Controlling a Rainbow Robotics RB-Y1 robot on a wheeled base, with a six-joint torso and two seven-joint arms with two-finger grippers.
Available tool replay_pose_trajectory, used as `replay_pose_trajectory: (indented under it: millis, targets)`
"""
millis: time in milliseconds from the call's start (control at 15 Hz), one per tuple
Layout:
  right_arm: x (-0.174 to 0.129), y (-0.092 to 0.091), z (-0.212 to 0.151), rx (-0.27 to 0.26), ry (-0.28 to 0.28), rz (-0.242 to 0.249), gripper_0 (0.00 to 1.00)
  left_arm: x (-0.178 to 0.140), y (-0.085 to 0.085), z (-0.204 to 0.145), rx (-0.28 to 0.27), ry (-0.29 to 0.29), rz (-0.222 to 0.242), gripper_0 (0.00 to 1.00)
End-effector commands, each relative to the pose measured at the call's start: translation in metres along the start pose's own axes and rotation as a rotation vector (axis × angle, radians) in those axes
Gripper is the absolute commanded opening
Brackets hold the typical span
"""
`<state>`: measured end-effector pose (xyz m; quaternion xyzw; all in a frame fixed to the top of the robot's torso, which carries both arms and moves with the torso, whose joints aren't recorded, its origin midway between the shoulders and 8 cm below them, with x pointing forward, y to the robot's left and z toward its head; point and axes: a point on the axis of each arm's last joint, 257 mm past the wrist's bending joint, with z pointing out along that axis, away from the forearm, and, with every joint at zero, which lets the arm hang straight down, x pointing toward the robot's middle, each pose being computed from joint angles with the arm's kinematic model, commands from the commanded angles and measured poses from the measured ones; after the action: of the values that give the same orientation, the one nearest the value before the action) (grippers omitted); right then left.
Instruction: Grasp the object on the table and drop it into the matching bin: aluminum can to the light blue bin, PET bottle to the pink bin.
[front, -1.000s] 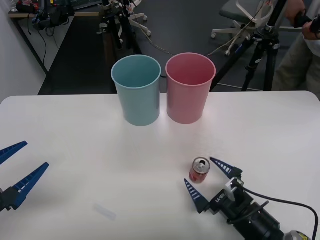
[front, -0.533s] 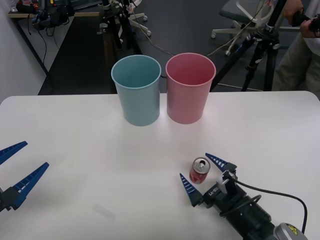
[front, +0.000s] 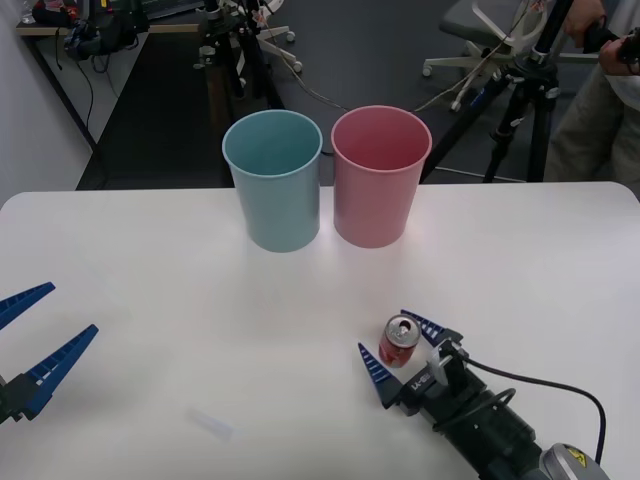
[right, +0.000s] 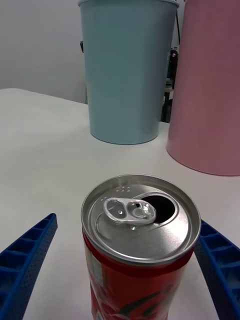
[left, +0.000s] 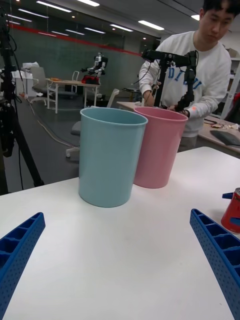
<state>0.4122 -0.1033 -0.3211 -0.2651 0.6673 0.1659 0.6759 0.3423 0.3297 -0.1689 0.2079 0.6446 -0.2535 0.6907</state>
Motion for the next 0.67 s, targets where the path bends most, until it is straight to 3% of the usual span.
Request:
replay_pose_trajectory:
  millis: [67, 667]
  targets:
    - [0.0, 0.002, 0.001, -0.003, -0.001, 0.003, 0.0, 0.0, 0.0, 0.0, 0.0, 0.0, 0.0, 1.0]
    - [-0.014, 0.002, 0.001, -0.011, -0.029, 0.008, 0.0, 0.0, 0.0, 0.0, 0.0, 0.0, 0.0, 1.0]
